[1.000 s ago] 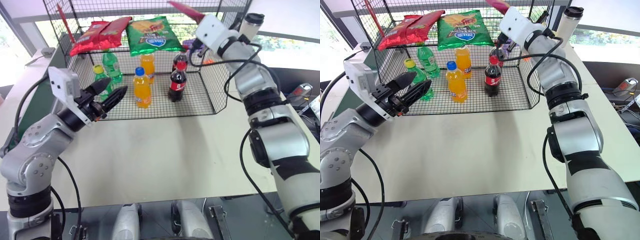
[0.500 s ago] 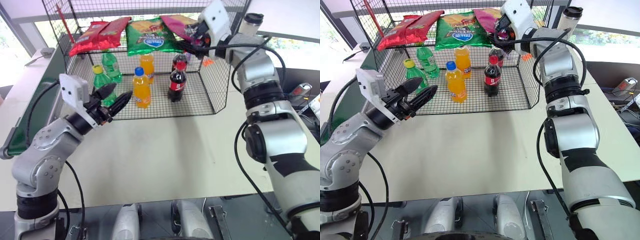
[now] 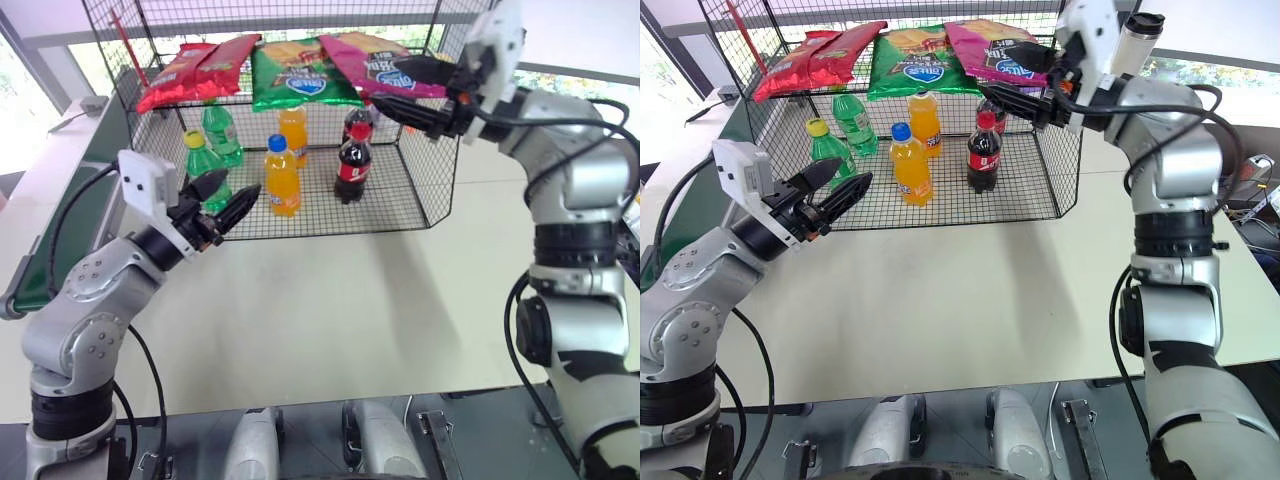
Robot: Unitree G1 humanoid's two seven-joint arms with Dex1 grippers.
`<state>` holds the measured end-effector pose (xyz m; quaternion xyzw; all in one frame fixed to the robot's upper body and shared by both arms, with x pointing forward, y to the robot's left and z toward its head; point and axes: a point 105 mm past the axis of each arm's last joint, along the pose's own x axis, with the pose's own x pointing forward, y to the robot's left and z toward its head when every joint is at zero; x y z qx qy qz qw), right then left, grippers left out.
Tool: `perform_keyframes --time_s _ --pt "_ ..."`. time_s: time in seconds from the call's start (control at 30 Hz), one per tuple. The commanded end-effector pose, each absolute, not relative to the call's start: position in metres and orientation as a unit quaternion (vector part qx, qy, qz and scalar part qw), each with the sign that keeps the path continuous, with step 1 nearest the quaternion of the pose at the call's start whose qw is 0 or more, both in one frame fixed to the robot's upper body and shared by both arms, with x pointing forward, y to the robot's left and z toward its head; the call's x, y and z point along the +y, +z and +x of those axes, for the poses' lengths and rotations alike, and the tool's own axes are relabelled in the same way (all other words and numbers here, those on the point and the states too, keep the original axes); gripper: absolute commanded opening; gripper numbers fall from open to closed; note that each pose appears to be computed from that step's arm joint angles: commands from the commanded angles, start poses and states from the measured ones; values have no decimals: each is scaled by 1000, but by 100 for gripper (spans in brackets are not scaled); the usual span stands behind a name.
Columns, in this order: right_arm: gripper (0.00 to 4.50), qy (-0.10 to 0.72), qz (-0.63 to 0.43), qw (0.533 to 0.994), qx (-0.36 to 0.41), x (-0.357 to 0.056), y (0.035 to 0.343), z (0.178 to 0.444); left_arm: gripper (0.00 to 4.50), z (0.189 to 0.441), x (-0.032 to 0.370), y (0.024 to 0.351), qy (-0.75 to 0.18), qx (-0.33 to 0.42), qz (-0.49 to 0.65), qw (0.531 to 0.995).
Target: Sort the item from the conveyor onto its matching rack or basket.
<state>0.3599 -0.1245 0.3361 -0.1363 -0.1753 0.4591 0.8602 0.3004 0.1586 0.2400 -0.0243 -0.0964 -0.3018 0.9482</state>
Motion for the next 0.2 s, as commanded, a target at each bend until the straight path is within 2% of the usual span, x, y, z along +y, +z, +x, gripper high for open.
perform_keyframes --time_s 0.03,0.2 --pt "323 461 -91 859 -203 -140 349 326 321 294 171 257 -287 -128 -28 949" --pt "323 456 -41 881 -120 -154 293 296 321 286 173 244 -292 -89 0 952"
